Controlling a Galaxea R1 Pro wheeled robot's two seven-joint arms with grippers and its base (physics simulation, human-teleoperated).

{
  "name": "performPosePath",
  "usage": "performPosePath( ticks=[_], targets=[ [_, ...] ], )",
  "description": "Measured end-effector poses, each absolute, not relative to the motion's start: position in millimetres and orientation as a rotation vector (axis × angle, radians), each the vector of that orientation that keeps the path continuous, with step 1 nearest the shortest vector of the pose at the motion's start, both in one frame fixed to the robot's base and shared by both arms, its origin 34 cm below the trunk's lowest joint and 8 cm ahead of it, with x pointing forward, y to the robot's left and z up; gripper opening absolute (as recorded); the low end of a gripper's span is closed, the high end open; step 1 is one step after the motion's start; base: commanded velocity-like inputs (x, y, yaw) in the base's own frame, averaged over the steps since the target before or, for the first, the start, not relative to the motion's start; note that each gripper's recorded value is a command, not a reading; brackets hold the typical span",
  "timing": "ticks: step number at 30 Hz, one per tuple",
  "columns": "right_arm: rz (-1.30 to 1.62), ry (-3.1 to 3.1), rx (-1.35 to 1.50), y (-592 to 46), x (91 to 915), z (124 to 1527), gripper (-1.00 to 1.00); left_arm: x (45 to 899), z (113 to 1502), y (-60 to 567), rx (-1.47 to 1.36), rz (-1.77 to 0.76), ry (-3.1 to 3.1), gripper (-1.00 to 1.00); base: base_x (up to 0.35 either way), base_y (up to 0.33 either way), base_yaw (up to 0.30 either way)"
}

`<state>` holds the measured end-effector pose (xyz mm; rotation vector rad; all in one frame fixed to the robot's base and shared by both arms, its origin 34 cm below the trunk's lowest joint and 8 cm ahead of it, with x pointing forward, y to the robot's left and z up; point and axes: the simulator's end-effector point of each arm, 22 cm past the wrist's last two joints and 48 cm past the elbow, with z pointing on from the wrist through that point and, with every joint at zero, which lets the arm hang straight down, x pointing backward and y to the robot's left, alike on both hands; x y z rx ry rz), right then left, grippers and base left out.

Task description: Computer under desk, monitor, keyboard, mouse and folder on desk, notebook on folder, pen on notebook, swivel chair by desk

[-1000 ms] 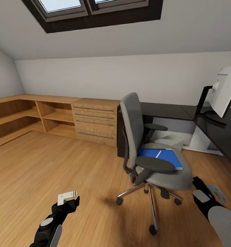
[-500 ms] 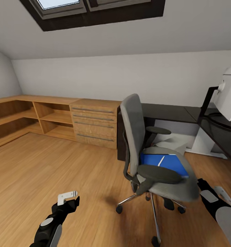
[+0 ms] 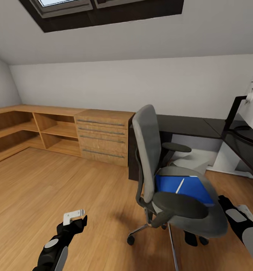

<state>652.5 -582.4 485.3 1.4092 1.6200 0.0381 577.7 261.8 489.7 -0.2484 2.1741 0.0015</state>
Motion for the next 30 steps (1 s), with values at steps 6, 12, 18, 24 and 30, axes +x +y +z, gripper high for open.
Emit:
performPosePath(
  ticks=[6,12,18,24,30],
  targets=[
    [0.058,1.624,1.435,-592.1,648.5,485.5,1.00,576.4,486.1,261.6,-0.249,0.003,2.183,1.00,0.133,0.000,0.000],
    [0.069,1.623,1.444,-591.9,648.5,484.9,1.00,576.1,485.3,260.7,-0.249,0.001,2.184,1.00,0.025,0.000,0.000],
    [0.074,1.617,1.441,-590.9,650.5,486.6,1.00,576.1,485.3,260.3,-0.249,0.001,2.184,1.00,0.003,0.000,0.000],
    [0.077,1.616,1.440,-589.6,651.3,486.7,1.00,576.2,485.5,261.2,-0.249,0.002,2.184,1.00,0.000,0.000,0.023],
    [0.069,1.621,1.426,-591.4,651.7,488.8,1.00,576.1,485.7,262.1,-0.251,0.003,2.183,1.00,0.000,0.000,0.216]
  ],
)
